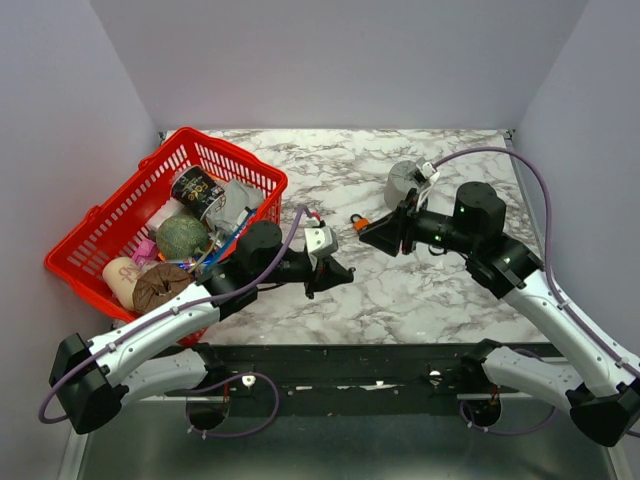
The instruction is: Unlock with the key
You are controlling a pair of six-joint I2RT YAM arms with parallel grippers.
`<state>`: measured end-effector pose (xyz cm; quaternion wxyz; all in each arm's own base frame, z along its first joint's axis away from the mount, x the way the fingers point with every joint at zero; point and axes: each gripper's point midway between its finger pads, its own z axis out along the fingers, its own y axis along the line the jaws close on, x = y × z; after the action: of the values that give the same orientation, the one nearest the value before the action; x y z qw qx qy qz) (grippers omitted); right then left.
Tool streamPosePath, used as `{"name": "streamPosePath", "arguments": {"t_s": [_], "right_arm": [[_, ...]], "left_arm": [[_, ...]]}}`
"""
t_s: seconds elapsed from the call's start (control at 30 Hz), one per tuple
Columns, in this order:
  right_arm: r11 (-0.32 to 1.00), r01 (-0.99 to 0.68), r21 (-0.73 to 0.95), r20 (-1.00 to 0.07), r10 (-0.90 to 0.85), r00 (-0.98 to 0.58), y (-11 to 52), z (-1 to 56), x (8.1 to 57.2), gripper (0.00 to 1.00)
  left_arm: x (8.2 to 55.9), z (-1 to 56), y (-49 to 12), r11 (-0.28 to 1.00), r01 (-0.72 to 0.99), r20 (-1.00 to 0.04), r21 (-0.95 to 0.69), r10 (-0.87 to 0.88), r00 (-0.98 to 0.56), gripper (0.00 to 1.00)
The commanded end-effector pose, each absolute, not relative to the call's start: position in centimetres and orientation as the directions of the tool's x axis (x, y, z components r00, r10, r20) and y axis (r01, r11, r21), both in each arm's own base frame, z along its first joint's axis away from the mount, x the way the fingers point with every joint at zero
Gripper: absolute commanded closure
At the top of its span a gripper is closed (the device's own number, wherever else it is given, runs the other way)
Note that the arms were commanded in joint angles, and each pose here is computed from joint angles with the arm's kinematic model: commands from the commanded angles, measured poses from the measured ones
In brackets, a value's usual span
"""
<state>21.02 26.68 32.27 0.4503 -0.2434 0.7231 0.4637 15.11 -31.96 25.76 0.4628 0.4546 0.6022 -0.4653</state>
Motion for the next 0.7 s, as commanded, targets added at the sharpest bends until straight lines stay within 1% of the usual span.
{"name": "streamPosePath", "arguments": {"t_s": [0.0,0.13,0.23,0.27,0.3,0.47,0.6,0.67], "right_arm": [[0.441,-0.838,0.322,-0.916,-0.08,-0.394,25.4,31.2,19.6,0.49],[0.347,-0.88,0.325,-0.903,-0.163,-0.398,26.1,29.6,17.8,0.5],[0.333,-0.88,0.338,-0.877,-0.227,-0.423,26.7,27.6,17.1,0.52],[0.321,-0.883,0.342,-0.869,-0.248,-0.427,27.0,27.1,16.6,0.56],[0.322,-0.879,0.35,-0.858,-0.267,-0.439,27.2,26.4,16.6,0.57],[0.25,-0.885,0.392,-0.825,-0.33,-0.459,28.2,24.8,14.2,0.59],[0.241,-0.877,0.415,-0.797,-0.369,-0.478,28.4,23.1,12.9,0.59],[0.261,-0.875,0.407,-0.795,-0.37,-0.48,28.3,22.5,13.0,0.59]], "left_arm": [[11.9,23.7,-31.3,0.012,0.981,-0.957,-0.191,0.22,-0.189,1.0],[11.3,23.1,-31.3,-0.015,0.976,-0.947,-0.217,0.245,-0.207,1.0],[10.9,22.7,-31.4,-0.04,0.969,-0.936,-0.242,0.273,-0.222,1.0],[11.0,22.3,-31.5,-0.04,0.968,-0.931,-0.247,0.286,-0.226,1.0],[10.9,21.9,-31.4,-0.037,0.965,-0.923,-0.259,0.304,-0.236,1.0],[11.1,21.6,-31.4,-0.029,0.962,-0.914,-0.27,0.321,-0.247,1.0],[11.7,21.3,-31.3,-0.008,0.96,-0.907,-0.281,0.33,-0.262,1.0],[11.5,21.3,-31.4,-0.025,0.956,-0.904,-0.293,0.334,-0.268,1.0]]}}
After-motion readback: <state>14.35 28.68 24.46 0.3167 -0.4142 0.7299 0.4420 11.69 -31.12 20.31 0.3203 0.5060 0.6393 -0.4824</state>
